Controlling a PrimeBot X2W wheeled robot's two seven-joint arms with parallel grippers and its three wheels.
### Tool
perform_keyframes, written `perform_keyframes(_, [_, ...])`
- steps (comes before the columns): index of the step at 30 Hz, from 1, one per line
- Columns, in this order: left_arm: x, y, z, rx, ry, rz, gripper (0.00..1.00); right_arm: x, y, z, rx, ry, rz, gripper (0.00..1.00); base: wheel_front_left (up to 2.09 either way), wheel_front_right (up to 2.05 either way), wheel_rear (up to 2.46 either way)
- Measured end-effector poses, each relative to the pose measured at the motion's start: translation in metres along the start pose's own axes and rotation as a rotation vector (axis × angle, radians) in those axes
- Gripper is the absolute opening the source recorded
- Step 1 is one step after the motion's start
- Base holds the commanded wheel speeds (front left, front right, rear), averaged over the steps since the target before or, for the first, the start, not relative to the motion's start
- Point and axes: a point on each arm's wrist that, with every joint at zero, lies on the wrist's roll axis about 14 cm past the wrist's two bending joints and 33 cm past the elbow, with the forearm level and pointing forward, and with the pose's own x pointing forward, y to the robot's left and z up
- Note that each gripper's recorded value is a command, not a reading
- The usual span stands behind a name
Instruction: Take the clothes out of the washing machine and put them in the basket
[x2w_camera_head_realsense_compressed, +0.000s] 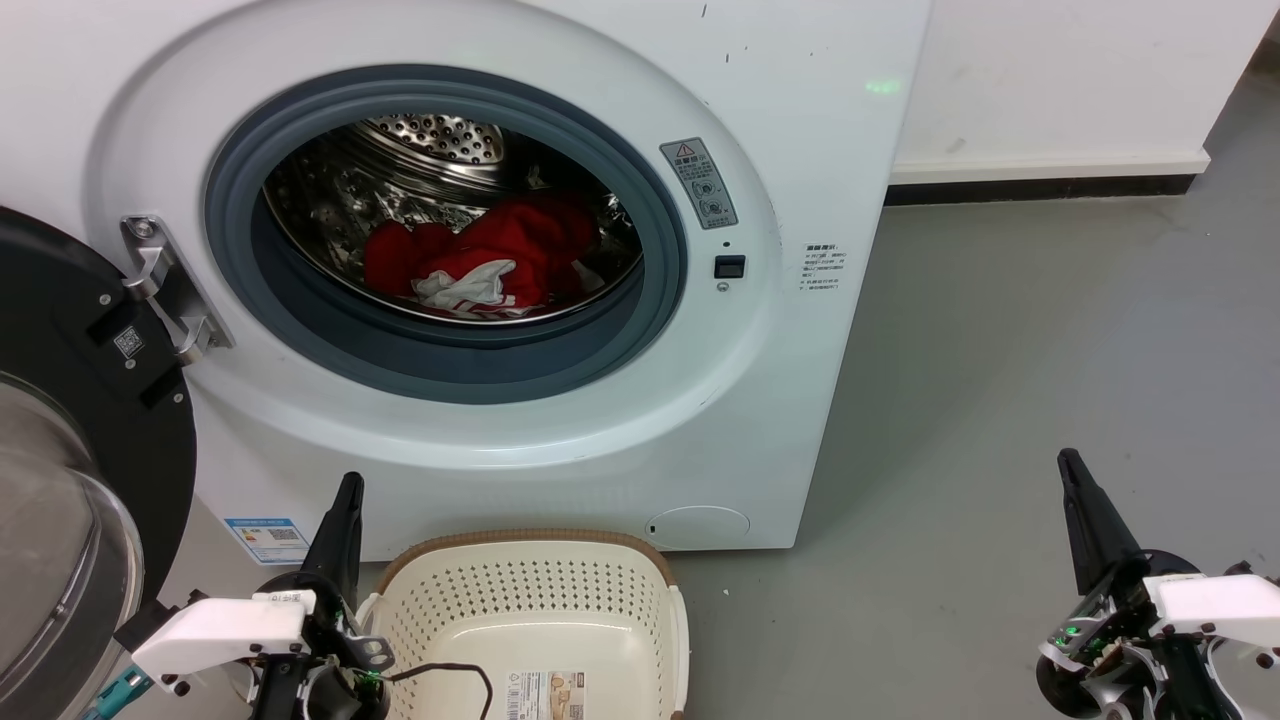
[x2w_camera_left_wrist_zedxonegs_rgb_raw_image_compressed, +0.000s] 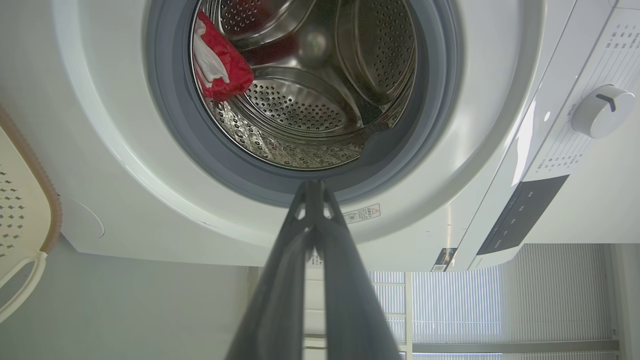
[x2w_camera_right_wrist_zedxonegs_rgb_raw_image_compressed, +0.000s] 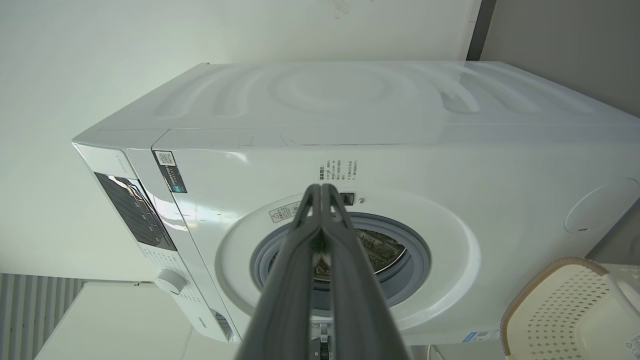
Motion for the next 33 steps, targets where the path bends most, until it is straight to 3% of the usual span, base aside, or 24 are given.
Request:
perform_keyframes(8, [0.0,0.0,0.0,0.0,0.0,0.0,0.0,0.0,0.0,0.0,0.0,0.0,0.0,0.0,0.0,0.0,0.0])
perform_keyframes(9, [-0.001,0.003,0.0,-0.001,0.0,0.008,1.0,-0.001,-0.002,0.0,0.001,0.0,-0.007,1.0,0.0,0.0,0.0])
perform_keyframes(13, [-0.009,0.021,-0.002,-0.005,0.001,0.062,1.0,-0.009,-0.019,0.001,0.003,-0.008,-0.057,1.0,0.0,0.0,0.0])
perform_keyframes(25, [-0.006,0.011,-0.007,0.046,-0.012,0.035,1.0,-0.009,-0.012,-0.001,-0.072,-0.025,-0.036,1.0,0.0,0.0,0.0])
perform_keyframes(33, [-0.004,-0.002,-0.003,0.239,-0.036,0.0,1.0,-0.011,-0.002,-0.005,-0.333,-0.02,-0.009,1.0,0.0,0.0,0.0])
